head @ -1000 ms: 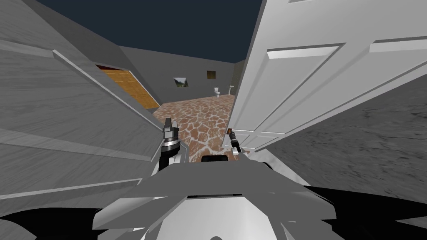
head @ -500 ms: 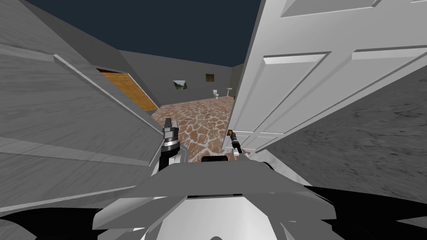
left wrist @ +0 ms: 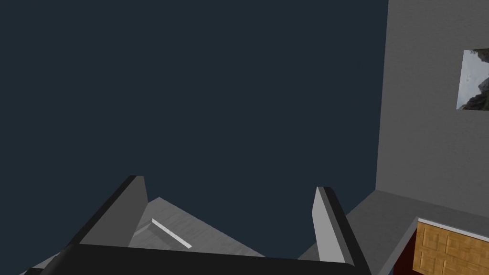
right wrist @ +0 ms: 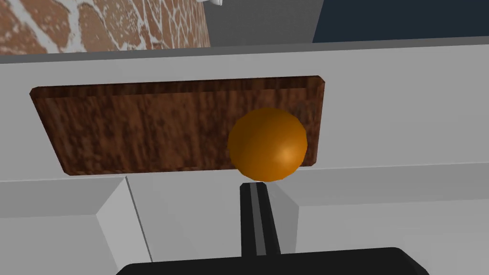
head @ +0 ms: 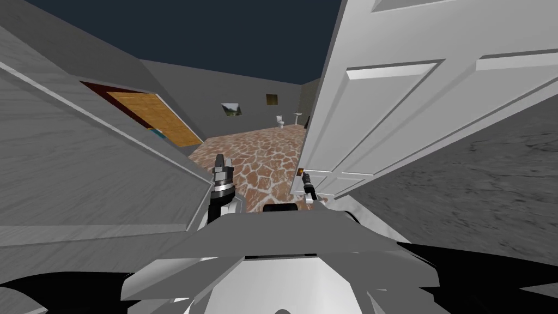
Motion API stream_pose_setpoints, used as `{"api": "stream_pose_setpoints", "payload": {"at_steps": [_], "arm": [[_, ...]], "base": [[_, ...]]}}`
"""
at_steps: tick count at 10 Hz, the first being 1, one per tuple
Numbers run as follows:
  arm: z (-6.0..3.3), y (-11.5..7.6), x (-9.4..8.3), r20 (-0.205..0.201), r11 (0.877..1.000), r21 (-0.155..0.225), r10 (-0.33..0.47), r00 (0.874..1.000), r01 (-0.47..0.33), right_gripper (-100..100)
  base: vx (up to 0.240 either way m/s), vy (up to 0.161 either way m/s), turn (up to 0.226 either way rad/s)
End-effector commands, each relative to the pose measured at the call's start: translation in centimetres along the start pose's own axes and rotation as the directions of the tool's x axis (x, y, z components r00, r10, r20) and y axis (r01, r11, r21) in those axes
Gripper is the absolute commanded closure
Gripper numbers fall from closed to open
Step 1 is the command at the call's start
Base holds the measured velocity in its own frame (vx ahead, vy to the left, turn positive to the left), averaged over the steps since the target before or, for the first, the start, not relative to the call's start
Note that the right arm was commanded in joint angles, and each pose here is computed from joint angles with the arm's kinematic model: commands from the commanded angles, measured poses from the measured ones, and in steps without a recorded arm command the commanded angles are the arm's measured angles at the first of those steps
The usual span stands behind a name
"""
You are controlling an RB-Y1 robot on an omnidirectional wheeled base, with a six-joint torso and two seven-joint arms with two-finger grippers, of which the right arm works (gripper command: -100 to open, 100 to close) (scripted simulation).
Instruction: Push the door open
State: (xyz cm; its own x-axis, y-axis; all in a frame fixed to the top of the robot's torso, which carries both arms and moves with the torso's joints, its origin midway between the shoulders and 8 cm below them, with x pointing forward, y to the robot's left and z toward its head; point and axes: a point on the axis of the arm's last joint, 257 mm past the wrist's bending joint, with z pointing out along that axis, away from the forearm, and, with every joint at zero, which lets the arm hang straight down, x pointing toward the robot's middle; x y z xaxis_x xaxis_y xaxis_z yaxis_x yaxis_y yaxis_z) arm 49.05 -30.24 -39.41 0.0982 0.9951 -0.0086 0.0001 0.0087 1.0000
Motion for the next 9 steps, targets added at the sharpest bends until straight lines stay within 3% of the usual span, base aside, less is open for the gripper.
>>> {"api": "stream_pose_setpoints", "payload": {"at_steps": [1,5,6,9], "arm": [[0.07,0.1,0.5,0.000,1.000,0.000,0.000,1.000,0.000,-100],[0.55,0.3,2.4,-0.002,1.000,0.001,0.008,1.000,-0.008,-100],[0.44,0.2,2.1,-0.001,1.000,0.000,0.007,1.000,-0.007,-100],[0.24,0.3,1.5,0.009,1.000,-0.006,0.001,1.000,-0.001,-100]], "base": [[-0.225,0.086,-0.070],[-0.235,0.066,-0.060],[-0.112,0.038,-0.014],[0.180,-0.014,0.028]]}}
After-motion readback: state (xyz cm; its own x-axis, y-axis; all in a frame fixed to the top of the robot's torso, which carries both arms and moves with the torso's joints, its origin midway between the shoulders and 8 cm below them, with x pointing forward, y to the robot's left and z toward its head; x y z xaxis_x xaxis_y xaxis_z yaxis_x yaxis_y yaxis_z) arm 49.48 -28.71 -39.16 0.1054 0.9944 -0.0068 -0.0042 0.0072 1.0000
